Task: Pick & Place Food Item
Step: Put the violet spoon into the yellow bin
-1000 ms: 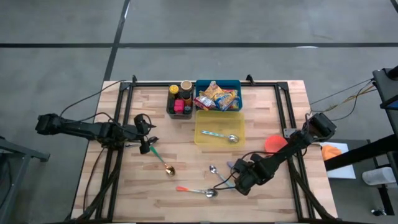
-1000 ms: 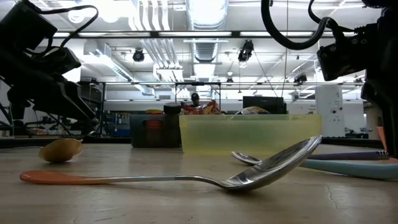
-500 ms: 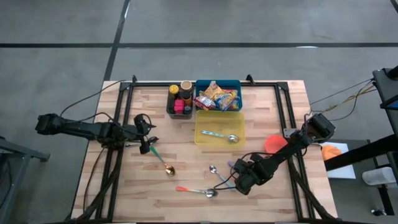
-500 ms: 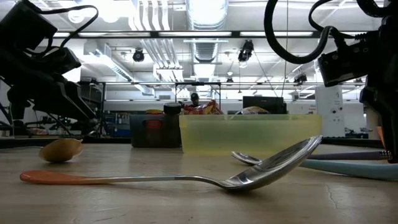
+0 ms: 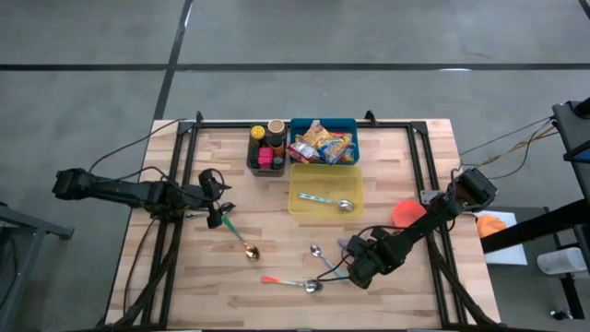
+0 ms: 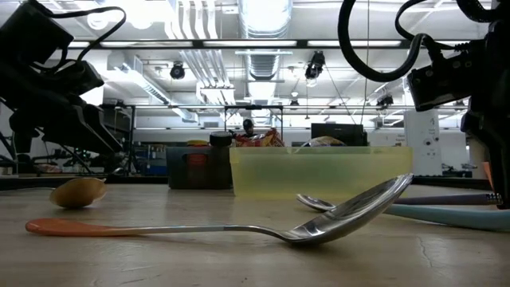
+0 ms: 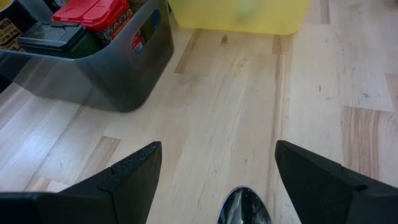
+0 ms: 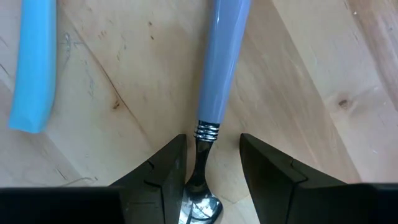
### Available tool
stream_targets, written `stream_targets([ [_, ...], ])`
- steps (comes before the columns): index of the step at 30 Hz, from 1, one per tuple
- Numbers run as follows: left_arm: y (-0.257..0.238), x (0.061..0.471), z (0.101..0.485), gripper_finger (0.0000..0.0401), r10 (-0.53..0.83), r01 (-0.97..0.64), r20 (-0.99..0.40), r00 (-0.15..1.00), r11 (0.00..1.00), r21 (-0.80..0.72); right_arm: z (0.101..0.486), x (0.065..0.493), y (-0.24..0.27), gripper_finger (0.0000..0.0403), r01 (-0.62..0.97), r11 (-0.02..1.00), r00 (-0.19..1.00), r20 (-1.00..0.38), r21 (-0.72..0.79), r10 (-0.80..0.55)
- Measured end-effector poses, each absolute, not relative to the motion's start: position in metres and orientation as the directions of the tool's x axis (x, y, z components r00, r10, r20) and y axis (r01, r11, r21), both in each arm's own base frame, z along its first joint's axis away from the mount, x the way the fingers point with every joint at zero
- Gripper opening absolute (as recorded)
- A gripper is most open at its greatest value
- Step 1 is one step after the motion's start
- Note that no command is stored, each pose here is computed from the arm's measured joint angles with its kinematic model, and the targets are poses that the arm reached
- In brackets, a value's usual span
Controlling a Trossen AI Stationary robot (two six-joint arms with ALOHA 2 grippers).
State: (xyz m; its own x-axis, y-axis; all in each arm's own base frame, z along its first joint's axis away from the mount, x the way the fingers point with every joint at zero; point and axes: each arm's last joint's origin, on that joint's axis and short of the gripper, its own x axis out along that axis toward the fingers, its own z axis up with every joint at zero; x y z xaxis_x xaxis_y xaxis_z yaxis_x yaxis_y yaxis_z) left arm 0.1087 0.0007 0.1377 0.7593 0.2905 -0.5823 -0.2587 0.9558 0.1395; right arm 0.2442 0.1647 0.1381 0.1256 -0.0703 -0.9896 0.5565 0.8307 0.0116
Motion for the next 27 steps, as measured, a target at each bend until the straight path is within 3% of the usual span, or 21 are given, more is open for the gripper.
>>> stream_targets([
  [17,0.0007,0.1087,0.1377,0.0317,0.290,-0.259,-0.582,0.759,0.956,0.140,0.1377,0.2442,0.1647,0.0145,0.557,0.830,0.124,-0.990,0.012,-0.069],
  [27,0.0007,0.1087,0.1378,0.0317,0.291,-0.259,-0.582,0.759,0.956,0.140,0.1377,0.2447,0.1650,0.0045,0.557,0.830,0.129,-0.989,0.017,-0.066],
])
